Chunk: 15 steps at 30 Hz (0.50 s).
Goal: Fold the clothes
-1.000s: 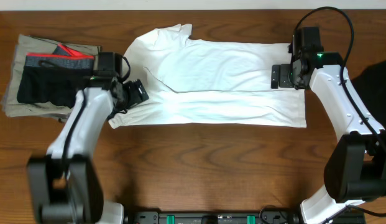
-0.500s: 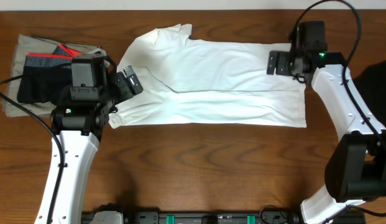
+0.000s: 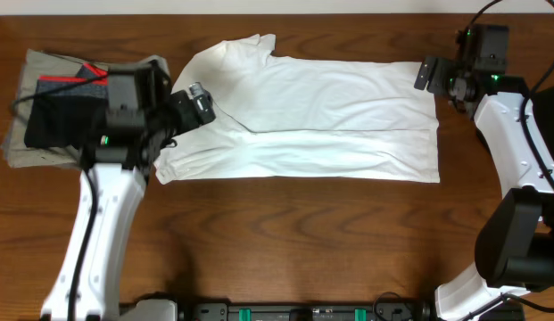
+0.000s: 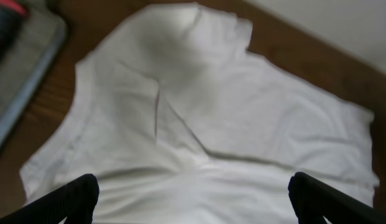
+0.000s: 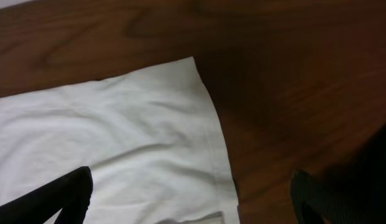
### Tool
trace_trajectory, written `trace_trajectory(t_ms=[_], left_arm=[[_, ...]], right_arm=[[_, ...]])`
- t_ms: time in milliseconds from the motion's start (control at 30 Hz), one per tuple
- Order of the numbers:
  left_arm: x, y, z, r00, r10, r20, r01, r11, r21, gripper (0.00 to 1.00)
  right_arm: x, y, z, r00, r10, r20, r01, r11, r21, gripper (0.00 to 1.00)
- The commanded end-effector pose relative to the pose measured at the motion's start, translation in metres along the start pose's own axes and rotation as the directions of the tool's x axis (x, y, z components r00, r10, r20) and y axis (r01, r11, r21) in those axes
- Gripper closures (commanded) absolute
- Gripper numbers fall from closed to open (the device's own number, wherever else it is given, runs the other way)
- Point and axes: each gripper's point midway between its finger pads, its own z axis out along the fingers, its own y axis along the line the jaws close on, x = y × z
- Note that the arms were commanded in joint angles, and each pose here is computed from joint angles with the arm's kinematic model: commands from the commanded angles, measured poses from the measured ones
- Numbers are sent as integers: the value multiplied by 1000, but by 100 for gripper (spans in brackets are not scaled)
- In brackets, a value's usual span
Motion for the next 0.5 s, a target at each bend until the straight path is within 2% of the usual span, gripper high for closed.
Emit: trace_trajectory(t_ms=[0,233,467], left_arm=[[-24,-24,2,995,96,-12,-96,993,64,1],[-91,-55,16,982,185,32,-187,979,77,1],[-116,-71,83,963,267,33,-269,958,94,1]], right_arm=[[-32,9,-19,997,-16,81,20,999,-45,1],[-75,21,-40,983,-14,182,30,996,-86,1],[-82,30,-25,984,24,179,0,991,-132,1]])
